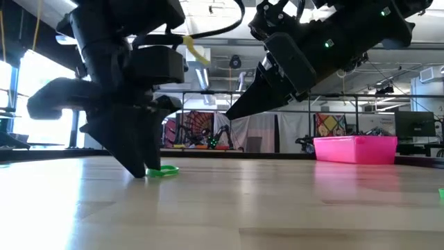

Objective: Sort rubber bands into baskets
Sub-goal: Put the green rubber band into the blue bin

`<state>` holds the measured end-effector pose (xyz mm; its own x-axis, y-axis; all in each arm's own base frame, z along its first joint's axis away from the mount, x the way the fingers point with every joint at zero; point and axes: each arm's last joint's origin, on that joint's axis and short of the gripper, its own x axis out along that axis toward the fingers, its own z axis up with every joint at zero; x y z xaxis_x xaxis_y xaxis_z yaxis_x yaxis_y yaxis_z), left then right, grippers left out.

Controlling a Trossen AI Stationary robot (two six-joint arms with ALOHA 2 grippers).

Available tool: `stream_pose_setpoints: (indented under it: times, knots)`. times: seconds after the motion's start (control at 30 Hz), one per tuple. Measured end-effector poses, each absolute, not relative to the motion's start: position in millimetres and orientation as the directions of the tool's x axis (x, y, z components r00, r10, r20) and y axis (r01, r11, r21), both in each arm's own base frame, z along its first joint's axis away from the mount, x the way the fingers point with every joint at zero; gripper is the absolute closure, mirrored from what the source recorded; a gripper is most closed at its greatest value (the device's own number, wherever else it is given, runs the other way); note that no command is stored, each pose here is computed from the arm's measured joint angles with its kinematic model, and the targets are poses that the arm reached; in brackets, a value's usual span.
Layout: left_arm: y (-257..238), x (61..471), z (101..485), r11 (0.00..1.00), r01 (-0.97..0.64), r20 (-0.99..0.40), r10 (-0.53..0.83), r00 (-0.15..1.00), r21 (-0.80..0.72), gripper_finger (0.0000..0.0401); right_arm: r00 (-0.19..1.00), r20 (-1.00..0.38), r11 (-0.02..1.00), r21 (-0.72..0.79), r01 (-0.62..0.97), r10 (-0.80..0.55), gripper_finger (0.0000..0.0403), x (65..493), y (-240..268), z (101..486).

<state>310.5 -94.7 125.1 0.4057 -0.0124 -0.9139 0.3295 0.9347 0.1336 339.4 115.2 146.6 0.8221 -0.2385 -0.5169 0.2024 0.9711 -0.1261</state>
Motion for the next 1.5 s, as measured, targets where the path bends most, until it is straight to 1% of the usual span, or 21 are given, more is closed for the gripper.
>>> stream_pose_setpoints:
  times: [0.07,0.13,0.2,0.3,0.37,0.47,0.6,0.63,0.7,0.87,0.97,1.1,1.17,1.27,1.37,1.5]
  knots:
    - [-95,311,122,0.935,0.324,-0.915,0.003,0.403,0.146,0.0292,0.822,-0.517,0.971,-0.126,0.203,-0.239,0.0402,339,115,147]
    - [-95,311,121,0.935,0.323,-0.916,0.006,0.402,0.148,0.0307,0.822,-0.517,0.971,-0.127,0.203,-0.239,0.0402,339,115,147]
    - [-95,311,122,0.934,0.325,-0.914,0.005,0.405,0.148,0.033,0.822,-0.517,0.971,-0.127,0.203,-0.239,0.0402,339,115,147]
    - [-95,311,123,0.932,0.33,-0.914,0.004,0.406,0.151,0.0376,0.822,-0.517,0.971,-0.127,0.203,-0.239,0.0402,339,115,147]
    - [-94,310,123,0.932,0.329,-0.915,0.01,0.403,0.155,0.0394,0.822,-0.517,0.971,-0.127,0.203,-0.239,0.0402,339,115,147]
    - [-95,309,126,0.93,0.335,-0.919,0.009,0.395,0.153,0.0395,0.822,-0.517,0.971,-0.12,0.207,-0.239,0.0402,339,115,147]
    - [-98,306,137,0.922,0.359,-0.937,0.014,0.348,0.147,0.04,0.821,-0.518,0.971,-0.118,0.209,-0.24,0.0402,339,115,147]
    - [-99,305,143,0.918,0.37,-0.941,0.009,0.339,0.142,0.04,0.821,-0.518,0.971,-0.116,0.211,-0.24,0.0402,339,115,146]
    - [-104,305,157,0.914,0.382,-0.934,-0.012,0.358,0.135,0.04,0.818,-0.523,0.97,-0.115,0.213,-0.241,0.0402,339,115,146]
    - [-113,289,187,0.913,0.394,-0.939,-0.044,0.342,0.101,0.04,0.806,-0.538,0.969,-0.107,0.225,-0.246,0.0402,338,115,144]
    - [-120,278,211,0.932,0.361,-0.934,-0.094,0.345,0.04,0.0401,0.805,-0.539,0.968,-0.11,0.224,-0.248,0.0402,338,115,143]
    - [-132,254,232,0.95,0.31,-0.938,-0.133,0.32,-0.03,0.0401,0.805,-0.539,0.968,-0.11,0.225,-0.248,0.0402,338,115,143]
    - [-138,241,241,0.954,0.281,-0.939,-0.191,0.285,-0.109,0.0401,0.805,-0.539,0.968,-0.11,0.224,-0.248,0.0402,338,115,143]
    - [-150,219,248,0.961,0.201,-0.949,-0.234,0.21,-0.192,0.0401,0.806,-0.538,0.968,-0.109,0.224,-0.247,0.0402,338,115,144]
    - [-165,200,253,0.96,0.161,-0.946,-0.257,0.196,-0.227,0.0401,0.806,-0.538,0.968,-0.111,0.223,-0.248,0.0402,338,115,144]
    - [-181,180,245,0.972,0.11,-0.956,-0.227,0.184,-0.209,0.0401,0.805,-0.538,0.968,-0.117,0.222,-0.25,0.0402,338,114,144]
